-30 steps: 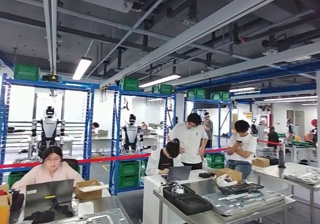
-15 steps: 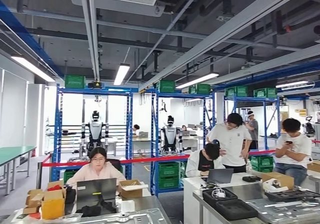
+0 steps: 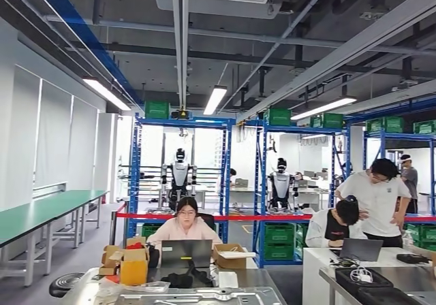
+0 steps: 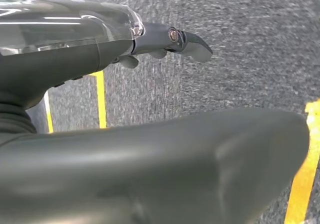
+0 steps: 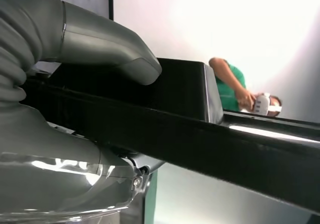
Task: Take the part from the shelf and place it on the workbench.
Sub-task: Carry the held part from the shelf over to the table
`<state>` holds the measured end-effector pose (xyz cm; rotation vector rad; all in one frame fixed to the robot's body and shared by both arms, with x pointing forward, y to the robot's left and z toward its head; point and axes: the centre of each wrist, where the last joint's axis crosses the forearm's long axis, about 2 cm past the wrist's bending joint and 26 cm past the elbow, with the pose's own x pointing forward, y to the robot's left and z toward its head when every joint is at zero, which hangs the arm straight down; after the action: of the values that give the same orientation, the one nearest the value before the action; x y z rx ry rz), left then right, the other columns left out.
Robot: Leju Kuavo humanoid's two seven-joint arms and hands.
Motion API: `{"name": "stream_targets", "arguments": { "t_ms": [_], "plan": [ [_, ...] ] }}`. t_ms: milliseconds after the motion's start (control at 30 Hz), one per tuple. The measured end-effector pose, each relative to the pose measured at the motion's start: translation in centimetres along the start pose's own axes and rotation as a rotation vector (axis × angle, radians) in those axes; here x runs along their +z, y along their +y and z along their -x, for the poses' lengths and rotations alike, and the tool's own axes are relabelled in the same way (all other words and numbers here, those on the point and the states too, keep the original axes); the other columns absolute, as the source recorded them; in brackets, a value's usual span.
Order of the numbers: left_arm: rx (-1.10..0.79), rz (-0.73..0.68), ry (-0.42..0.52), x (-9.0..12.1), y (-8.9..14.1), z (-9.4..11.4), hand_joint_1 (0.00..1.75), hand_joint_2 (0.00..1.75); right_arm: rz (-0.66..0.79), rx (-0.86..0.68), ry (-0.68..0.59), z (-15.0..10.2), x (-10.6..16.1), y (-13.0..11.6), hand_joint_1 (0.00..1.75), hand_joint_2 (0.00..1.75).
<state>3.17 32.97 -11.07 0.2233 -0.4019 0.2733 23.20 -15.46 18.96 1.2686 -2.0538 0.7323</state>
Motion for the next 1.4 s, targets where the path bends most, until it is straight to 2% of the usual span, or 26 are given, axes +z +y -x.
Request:
{"name": "stream_targets", "arguments": {
  "t_ms": [267, 1400],
  "plan": [
    [-0.001, 0.008, -0.001, 0.17, -0.01, 0.50, 0.00, 1.75, 0.005, 0.004, -0.001, -0.05, -0.04, -0.09, 1.75, 1.75],
    [0.024, 0.043, -0.029, 0.16, -0.40, 0.35, 0.00, 1.75, 0.018, 0.011, -0.005, 0.07, -0.04, -0.23, 1.75, 1.75]
  ]
}}
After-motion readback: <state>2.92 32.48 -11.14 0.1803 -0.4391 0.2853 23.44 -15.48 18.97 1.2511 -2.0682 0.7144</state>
